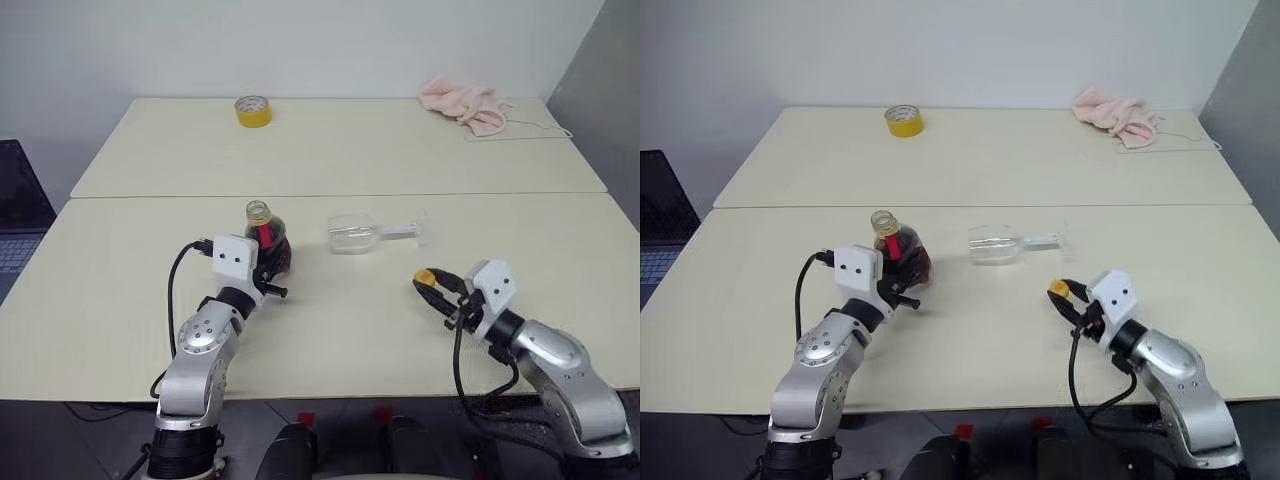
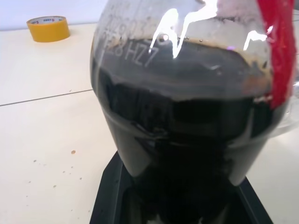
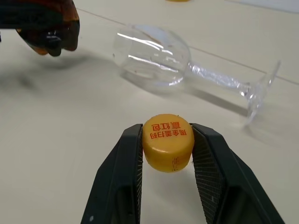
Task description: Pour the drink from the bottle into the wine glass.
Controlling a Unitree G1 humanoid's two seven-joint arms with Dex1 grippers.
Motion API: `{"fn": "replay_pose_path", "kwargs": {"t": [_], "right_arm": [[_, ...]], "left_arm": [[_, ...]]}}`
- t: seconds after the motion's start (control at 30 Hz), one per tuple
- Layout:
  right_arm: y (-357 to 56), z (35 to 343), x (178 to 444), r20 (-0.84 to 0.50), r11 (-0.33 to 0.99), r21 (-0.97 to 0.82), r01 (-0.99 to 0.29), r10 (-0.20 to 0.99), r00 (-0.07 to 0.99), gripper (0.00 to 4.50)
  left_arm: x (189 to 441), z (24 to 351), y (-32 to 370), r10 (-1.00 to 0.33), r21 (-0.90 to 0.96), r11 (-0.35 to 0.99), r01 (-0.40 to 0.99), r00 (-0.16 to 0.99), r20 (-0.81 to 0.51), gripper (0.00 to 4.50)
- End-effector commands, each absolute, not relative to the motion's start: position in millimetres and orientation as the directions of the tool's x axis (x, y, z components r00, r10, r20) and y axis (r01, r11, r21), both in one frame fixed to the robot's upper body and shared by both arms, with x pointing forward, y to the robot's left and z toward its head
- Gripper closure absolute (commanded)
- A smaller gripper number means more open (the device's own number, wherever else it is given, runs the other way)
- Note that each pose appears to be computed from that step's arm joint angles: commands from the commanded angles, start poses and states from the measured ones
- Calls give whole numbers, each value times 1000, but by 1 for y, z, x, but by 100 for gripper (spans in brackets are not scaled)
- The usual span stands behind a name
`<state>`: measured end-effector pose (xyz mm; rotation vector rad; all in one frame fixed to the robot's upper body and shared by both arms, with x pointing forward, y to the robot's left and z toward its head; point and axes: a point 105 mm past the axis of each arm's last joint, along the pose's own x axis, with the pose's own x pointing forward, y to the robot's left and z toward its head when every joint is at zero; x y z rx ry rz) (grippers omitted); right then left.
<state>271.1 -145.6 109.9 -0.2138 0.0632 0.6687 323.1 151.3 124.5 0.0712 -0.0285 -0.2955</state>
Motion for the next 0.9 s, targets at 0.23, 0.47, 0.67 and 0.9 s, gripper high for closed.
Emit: {"fn": "replay_pose_path", "kwargs": {"t": [0.23,0.47,0.67,0.9], "right_arm": [[-169,88,272,-189,791,-174,-587,558,808,328],[-171,79,274,-237,765,-167,-622,581,778,328],[-176,73,271,-281,748,-152,-646,594,754,129],[-182,77,263,-346,684,-149,-714,640,686,0]], "left_arm": [[323,145,148,-310,98,948,301,946,97,365],[322,145,148,-310,98,949,301,946,94,365],[322,144,148,-307,97,949,299,947,93,365],[322,144,150,-303,96,951,294,948,93,365]]}}
